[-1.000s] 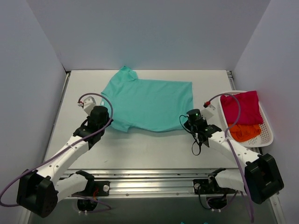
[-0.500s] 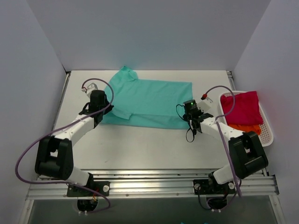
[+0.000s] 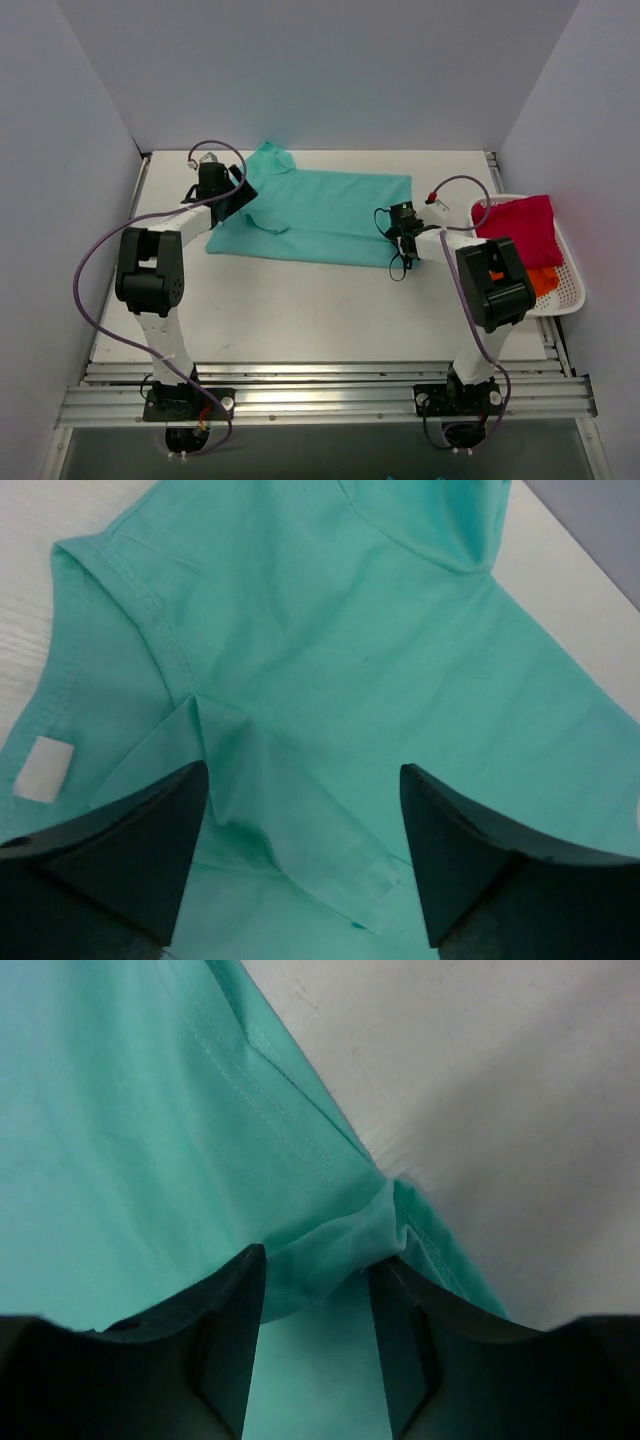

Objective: Fold and stack the t-shirts
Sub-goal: Fold the flattened tshirt in 1/3 of the way

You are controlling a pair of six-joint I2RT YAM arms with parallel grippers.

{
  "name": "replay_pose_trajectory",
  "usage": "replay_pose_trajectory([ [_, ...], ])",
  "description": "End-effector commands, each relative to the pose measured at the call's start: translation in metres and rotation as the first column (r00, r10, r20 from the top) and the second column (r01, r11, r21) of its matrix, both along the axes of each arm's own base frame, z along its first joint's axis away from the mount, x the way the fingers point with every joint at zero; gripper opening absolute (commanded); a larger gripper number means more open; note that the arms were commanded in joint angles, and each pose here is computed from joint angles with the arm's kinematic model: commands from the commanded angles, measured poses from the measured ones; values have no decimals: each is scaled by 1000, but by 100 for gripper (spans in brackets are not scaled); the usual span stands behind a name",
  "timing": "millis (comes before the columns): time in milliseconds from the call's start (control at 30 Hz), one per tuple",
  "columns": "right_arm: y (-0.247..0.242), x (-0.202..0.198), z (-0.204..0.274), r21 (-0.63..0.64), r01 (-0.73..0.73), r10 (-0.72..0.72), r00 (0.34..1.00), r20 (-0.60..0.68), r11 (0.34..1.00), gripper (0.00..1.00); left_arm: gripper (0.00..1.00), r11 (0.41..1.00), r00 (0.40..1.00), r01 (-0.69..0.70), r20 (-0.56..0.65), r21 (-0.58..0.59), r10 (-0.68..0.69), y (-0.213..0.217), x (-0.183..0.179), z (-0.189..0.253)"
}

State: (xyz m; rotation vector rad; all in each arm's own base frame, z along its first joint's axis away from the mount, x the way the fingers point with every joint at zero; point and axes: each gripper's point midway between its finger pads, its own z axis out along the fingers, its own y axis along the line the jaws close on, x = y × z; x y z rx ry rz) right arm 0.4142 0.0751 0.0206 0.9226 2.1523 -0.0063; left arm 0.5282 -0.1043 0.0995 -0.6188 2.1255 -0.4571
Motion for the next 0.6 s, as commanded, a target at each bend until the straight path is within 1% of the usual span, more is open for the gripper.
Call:
replay_pose_trajectory([
  [0,-1,23,12,1,3,-3,999,41,1000,79,94,998,1000,26,4,-54,-25,-4,19,0],
  [33,-1,25,14,-1,3,-3,999,48,1000,88,94,998,1000,15,2,-62,-15,-2,22,-1],
  [67,-2,27,17,-2,5,-5,998,55,1000,93,94,998,1000,6,12,-65,-5,-1,26,3],
  [100,-5,28,20,-14,15,-14,998,64,1000,98,94,998,1000,-7,-21,-61,6,2,22,-3],
  [167,-7,32,32,-24,23,-21,996,92,999,99,94,997,999,-38,-13,-68,37,7,24,2],
  [233,-12,34,43,-46,38,-32,993,111,998,100,94,994,996,-88,19,-65,89,17,21,18],
  [267,-12,39,58,-44,42,-35,989,143,998,100,94,992,993,-107,45,-65,110,22,21,26],
  [300,-13,40,64,-51,43,-35,989,147,998,100,94,989,987,-129,89,-65,135,28,18,42],
  [367,-14,43,82,-59,44,-33,984,175,997,100,94,987,979,-149,128,-60,155,34,13,58],
  [400,-11,47,94,-53,38,-27,980,195,998,100,94,985,973,-158,162,-62,166,37,9,77],
  [467,7,49,113,-38,-18,27,972,233,999,99,94,984,968,-173,175,-48,179,42,0,82],
  [500,19,54,123,-21,-51,55,961,270,998,98,94,984,964,-174,196,-50,180,43,-5,94],
  [533,43,53,129,-7,-114,111,951,289,993,97,94,982,963,-182,193,-41,187,46,-10,93],
  [567,66,52,131,13,-184,171,938,300,983,92,94,982,962,-185,198,-42,190,47,-13,94],
])
